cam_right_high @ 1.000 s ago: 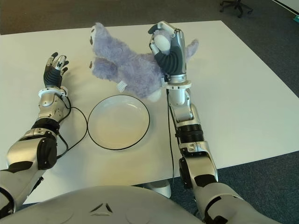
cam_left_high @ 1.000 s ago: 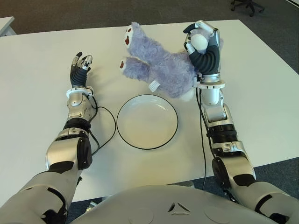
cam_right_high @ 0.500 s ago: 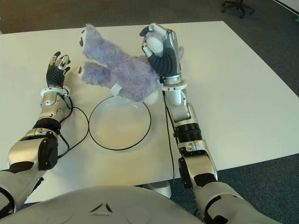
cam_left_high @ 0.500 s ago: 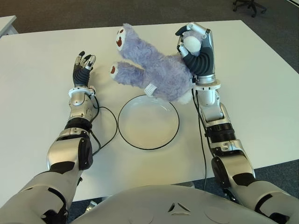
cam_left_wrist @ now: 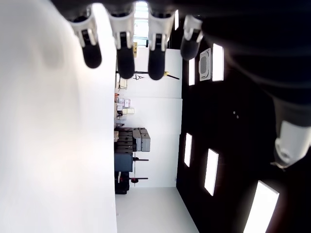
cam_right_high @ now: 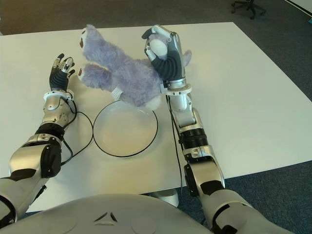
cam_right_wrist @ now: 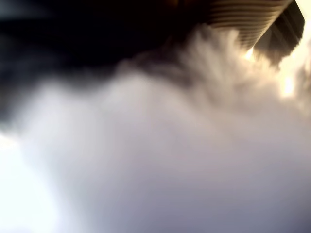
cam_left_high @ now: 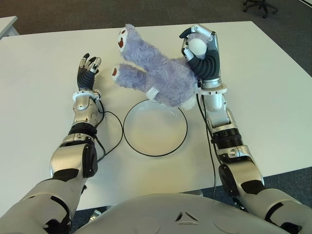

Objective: Put the doll into the plate.

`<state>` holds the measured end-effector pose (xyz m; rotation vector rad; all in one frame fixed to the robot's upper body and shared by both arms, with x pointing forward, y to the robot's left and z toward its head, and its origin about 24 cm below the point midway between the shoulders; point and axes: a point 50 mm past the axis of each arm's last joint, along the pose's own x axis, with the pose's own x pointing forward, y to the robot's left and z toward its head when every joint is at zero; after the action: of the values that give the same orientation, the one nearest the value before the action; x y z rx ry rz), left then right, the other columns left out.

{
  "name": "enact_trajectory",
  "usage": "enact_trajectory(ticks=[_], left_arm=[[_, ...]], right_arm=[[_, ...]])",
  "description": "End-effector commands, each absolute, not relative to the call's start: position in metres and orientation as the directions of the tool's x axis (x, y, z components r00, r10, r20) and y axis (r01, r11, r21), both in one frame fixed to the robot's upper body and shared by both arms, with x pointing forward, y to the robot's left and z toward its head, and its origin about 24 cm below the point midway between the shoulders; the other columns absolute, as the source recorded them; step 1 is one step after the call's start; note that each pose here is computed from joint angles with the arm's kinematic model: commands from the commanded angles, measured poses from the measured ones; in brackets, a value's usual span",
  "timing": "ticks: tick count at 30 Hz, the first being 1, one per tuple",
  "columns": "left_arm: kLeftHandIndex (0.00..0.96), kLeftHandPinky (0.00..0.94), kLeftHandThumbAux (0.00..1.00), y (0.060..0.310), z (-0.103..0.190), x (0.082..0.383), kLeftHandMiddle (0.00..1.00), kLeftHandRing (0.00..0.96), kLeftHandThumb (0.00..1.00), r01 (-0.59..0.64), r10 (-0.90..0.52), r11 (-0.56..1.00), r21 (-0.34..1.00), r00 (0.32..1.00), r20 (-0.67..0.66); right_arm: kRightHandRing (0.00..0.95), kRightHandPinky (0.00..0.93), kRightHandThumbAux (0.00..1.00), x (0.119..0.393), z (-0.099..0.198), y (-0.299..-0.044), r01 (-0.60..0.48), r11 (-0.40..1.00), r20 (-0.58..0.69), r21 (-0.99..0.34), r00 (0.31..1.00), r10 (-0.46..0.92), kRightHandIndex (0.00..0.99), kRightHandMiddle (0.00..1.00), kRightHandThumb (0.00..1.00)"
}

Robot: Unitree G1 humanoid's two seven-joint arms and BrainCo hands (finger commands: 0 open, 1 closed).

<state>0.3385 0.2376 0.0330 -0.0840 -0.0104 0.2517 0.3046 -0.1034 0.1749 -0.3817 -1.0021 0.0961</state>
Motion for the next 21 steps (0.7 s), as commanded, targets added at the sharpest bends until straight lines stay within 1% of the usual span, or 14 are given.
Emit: enact_trajectory(ticks=[1, 11, 14, 21], left_arm=[[0.075, 0.129, 0.526, 0.2273, -0.0102, 0.3161, 0.162, 0.150, 0.000, -0.262, 0.242, 0.960, -0.101, 0.953, -0.180], [0.072, 0.098, 0.519, 0.2260, -0.0095, 0.3169, 0.170, 0.152, 0.000, -0.261, 0.241, 0.960, -0.098, 0.954, -0.177], [0.065, 0.128, 0.520, 0.2256, -0.0091, 0.3173, 0.169, 0.154, 0.000, -0.259, 0.239, 0.961, -0.101, 0.955, -0.176], [0.062, 0.111, 0.519, 0.2251, -0.0080, 0.3180, 0.156, 0.140, 0.000, -0.254, 0.236, 0.962, -0.096, 0.957, -0.169]], right_arm=[[0.861, 0.864, 0.716, 0.3056, 0.1785, -0.0970, 0.056, 0.939, 0.813, -0.340, 0.520, 0.263, 0.440, 0.840, 0.705], [0.869, 0.885, 0.712, 0.3068, 0.1769, -0.0919, 0.020, 0.943, 0.814, -0.332, 0.511, 0.276, 0.440, 0.847, 0.710], [0.870, 0.885, 0.711, 0.3074, 0.1761, -0.0909, 0.010, 0.944, 0.813, -0.331, 0.510, 0.280, 0.441, 0.846, 0.710], [0.872, 0.889, 0.710, 0.3082, 0.1726, -0.0883, -0.017, 0.946, 0.803, -0.324, 0.524, 0.285, 0.441, 0.852, 0.711]])
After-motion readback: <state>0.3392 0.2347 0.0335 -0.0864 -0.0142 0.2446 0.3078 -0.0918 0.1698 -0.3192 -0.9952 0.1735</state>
